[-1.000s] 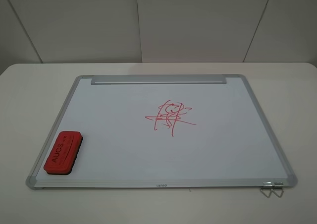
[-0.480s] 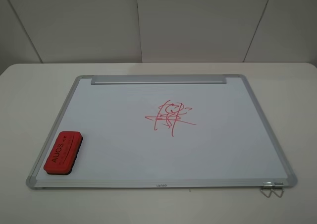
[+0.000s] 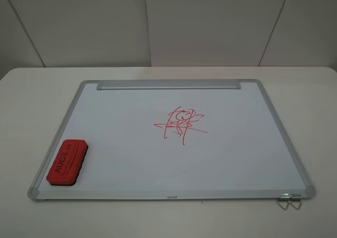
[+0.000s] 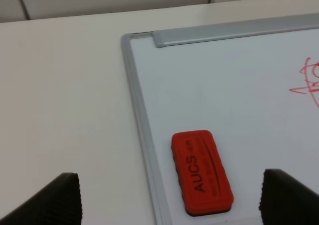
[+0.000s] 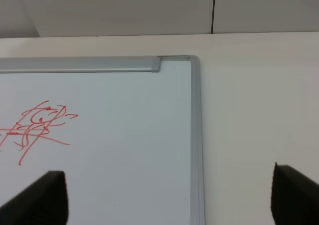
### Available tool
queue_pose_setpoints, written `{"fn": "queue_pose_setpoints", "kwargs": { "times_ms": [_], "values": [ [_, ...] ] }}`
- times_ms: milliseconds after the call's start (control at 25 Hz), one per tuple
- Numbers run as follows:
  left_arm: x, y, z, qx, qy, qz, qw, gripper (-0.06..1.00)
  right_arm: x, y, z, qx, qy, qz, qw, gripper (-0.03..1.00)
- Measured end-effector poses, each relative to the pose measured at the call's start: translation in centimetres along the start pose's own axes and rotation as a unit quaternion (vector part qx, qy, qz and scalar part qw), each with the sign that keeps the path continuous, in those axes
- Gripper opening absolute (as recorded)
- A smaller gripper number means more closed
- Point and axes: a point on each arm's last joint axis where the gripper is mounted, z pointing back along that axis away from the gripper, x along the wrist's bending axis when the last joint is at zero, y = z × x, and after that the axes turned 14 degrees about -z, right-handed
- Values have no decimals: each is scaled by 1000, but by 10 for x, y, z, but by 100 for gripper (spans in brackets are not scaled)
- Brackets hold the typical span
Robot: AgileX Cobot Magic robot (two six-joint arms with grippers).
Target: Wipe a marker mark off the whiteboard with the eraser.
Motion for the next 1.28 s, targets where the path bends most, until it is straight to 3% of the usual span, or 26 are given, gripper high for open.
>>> {"fn": "queue_pose_setpoints", "kwargs": {
  "times_ms": [120, 520, 1280],
  "values": [
    [0, 0, 0, 4, -20, 10, 1000, 72, 0, 0, 0, 0, 0, 0, 1000, 72],
    [-1, 0, 0, 8, -36, 18, 999, 72, 0, 0, 0, 0, 0, 0, 1000, 72],
    [-1, 0, 0, 8, -34, 21, 999, 72, 0, 0, 0, 0, 0, 0, 1000, 72]
  ]
}}
